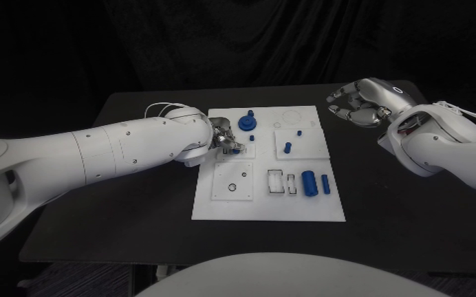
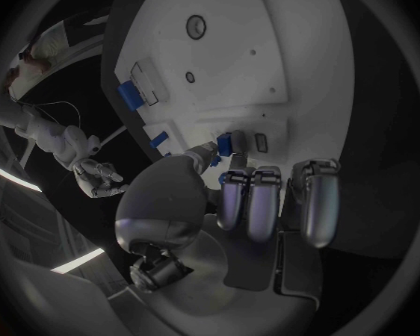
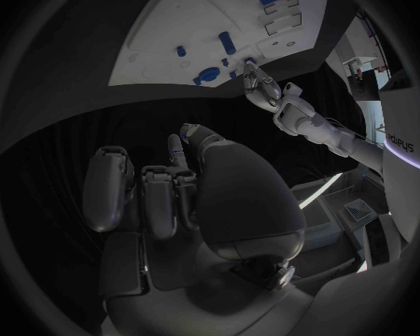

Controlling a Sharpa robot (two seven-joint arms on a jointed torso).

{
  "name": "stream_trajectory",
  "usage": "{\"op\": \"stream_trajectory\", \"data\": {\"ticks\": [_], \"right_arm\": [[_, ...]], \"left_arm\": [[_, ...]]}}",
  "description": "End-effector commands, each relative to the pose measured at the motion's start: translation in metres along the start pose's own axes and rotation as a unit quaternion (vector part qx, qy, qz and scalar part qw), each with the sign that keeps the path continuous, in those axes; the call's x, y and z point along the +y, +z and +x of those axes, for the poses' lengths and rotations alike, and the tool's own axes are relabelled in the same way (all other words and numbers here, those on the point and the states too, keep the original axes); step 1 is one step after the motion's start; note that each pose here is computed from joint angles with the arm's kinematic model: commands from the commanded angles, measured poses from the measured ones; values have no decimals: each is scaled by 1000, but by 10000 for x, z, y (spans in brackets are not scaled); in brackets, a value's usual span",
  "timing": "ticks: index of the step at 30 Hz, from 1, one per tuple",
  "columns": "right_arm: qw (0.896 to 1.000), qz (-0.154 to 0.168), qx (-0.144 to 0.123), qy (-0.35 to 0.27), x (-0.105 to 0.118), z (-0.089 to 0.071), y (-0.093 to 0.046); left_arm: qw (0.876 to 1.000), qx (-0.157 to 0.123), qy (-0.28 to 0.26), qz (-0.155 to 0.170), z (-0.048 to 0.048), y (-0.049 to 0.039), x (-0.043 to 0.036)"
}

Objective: Assemble the parts on the task board

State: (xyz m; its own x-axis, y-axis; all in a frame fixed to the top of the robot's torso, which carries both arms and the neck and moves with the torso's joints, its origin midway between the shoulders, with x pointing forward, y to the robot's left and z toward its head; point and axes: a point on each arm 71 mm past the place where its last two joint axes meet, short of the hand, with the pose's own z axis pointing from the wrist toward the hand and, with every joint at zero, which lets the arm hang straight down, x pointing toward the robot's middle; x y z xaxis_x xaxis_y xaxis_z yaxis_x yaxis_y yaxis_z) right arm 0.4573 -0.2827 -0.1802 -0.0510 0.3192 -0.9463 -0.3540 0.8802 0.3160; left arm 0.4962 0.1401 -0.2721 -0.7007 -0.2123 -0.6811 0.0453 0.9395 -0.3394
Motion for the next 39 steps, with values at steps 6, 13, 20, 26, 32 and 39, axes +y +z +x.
{"op": "stream_trajectory", "data": {"ticks": [6, 13, 20, 26, 32, 39], "right_arm": [[1000, 10, 6, -1, -17, 16, -11], [1000, 11, 8, -1, -20, 22, -13], [1000, 12, 11, -1, -25, 28, -15], [1000, 13, 12, -1, -30, 31, -18], [1000, 14, 13, -1, -35, 34, -21], [1000, 18, 14, 4, -45, 37, -26]], "left_arm": [[1000, 18, 4, -5, 82, 21, 16], [1000, 12, 1, -2, 79, 22, 12], [1000, 7, -2, 1, 73, 25, 19], [1000, 4, -4, 3, 69, 25, 25], [1000, -17, -15, 17, 40, 16, 21], [999, -30, -21, 22, 20, 7, 31]]}}
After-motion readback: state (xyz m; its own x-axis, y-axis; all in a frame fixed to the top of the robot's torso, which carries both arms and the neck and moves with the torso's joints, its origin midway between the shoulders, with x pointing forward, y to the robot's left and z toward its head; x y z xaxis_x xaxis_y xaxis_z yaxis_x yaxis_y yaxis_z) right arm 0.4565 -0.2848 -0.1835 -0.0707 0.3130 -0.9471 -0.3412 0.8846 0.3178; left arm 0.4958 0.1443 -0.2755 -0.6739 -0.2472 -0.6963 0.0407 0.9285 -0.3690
